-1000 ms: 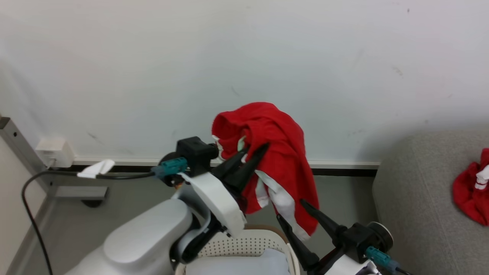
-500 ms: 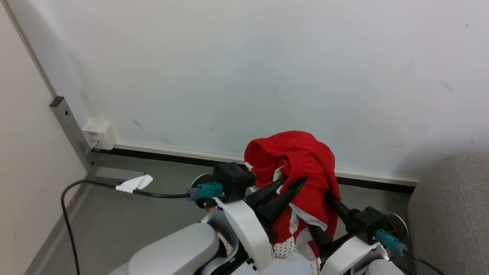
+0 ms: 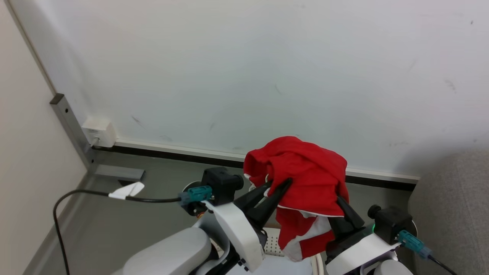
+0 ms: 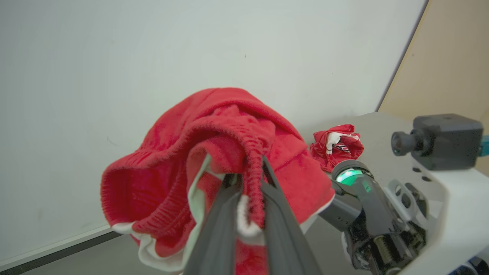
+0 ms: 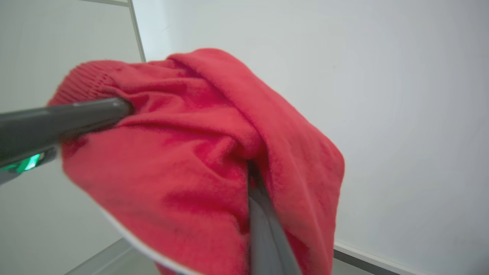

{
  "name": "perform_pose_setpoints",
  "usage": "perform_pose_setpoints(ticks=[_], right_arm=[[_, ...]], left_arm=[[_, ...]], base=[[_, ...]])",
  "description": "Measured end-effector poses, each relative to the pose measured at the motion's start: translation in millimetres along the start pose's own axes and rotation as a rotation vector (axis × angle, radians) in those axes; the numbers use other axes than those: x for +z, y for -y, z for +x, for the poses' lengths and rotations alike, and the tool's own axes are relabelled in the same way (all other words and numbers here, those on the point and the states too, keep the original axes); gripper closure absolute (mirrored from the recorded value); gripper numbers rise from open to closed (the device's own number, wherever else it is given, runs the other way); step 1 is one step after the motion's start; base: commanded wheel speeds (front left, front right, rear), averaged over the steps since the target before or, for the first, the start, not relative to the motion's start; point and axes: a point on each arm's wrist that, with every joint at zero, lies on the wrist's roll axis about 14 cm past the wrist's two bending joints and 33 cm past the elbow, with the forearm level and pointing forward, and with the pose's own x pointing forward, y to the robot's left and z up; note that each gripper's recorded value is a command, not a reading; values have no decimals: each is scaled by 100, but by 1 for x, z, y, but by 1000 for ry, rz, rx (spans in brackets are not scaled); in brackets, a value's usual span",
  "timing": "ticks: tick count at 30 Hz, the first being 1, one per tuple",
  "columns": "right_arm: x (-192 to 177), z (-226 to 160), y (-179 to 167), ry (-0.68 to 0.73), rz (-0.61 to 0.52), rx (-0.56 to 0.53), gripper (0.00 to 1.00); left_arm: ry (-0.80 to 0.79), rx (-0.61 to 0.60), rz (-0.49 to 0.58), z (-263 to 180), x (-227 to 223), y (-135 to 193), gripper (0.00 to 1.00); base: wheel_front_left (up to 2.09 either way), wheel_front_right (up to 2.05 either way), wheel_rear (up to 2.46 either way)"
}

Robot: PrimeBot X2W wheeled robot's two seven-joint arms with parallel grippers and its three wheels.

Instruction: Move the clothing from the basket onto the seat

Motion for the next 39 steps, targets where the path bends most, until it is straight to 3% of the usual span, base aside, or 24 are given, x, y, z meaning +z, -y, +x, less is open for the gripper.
perform_pose_setpoints(ticks=[1,3,4,5,15,25,39], right_arm=[[3,-2,4,10,1,-12,100],[9,-7,12,28,-3,-35,100],[12,-10,18,36,-10,-49,100],[16,-13,24,47,-15,-66,100],[72,-56,89,179,-134,-250,100],[117,-144,152,237,-282,-507,100],[138,-249,179,255,-358,-790,100]], left_arm=[[-3,-1,-3,1,-1,0,70],[-5,-5,-17,3,-4,2,37],[-5,-10,-22,4,-5,4,5],[-3,-15,-24,6,-6,5,0],[-11,-128,-50,29,-17,37,0],[-14,-294,-28,59,-33,84,0],[4,-582,-19,86,-51,159,0]], base=[[0,0,0],[0,0,0],[0,0,0],[0,0,0],[0,0,0],[0,0,0],[0,0,0]])
